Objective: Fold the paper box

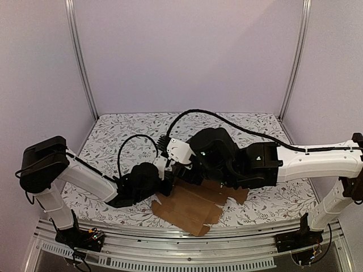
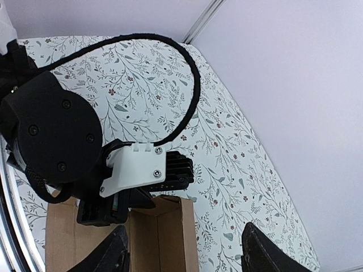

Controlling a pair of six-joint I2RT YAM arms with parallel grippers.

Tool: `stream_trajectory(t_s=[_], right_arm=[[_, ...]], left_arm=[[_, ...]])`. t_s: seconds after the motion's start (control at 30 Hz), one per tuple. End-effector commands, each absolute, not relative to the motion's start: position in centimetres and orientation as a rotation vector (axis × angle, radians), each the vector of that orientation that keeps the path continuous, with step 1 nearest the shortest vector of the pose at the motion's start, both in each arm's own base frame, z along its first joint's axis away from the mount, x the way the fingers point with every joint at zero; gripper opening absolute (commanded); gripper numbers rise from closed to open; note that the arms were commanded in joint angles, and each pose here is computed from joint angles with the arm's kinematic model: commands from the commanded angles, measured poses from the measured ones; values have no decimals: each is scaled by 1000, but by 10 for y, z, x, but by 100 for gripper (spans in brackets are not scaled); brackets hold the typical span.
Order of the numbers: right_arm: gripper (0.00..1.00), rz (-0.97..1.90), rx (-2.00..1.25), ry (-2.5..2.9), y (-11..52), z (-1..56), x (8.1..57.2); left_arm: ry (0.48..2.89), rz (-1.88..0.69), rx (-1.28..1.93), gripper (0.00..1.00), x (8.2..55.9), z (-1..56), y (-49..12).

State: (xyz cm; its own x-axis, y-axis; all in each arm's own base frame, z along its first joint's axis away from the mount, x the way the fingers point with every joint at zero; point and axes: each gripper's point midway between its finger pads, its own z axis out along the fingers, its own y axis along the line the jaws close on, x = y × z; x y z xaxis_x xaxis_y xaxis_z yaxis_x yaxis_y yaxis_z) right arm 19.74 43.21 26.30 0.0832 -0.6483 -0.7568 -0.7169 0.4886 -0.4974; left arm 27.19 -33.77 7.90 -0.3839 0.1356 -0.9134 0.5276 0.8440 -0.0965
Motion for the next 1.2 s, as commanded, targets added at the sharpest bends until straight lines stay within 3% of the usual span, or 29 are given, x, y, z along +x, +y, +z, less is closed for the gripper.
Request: stream_trajectory(t_s=[0.0,0.3,0.63,0.9,1.1,1.17], right_arm=[[68,100,-1233,1665,418,263,196],[66,236,-1041,1904,387,248,237],[38,594,-805,2093,374,215,262],[13,648,-751,2125,384,193,276],[0,656,-723,2154,391,173,286],[0,652,-711,2163,392,168,289]], left_arm=[[1945,-451,571,0,272,77,-346],[1933,-485,753,0,262,73,-359],[1892,-551,870,0,257,70,-378],[1933,-573,894,0,257,56,-387],[1952,-562,875,3,257,50,-383],[1953,-553,871,4,257,48,-381]])
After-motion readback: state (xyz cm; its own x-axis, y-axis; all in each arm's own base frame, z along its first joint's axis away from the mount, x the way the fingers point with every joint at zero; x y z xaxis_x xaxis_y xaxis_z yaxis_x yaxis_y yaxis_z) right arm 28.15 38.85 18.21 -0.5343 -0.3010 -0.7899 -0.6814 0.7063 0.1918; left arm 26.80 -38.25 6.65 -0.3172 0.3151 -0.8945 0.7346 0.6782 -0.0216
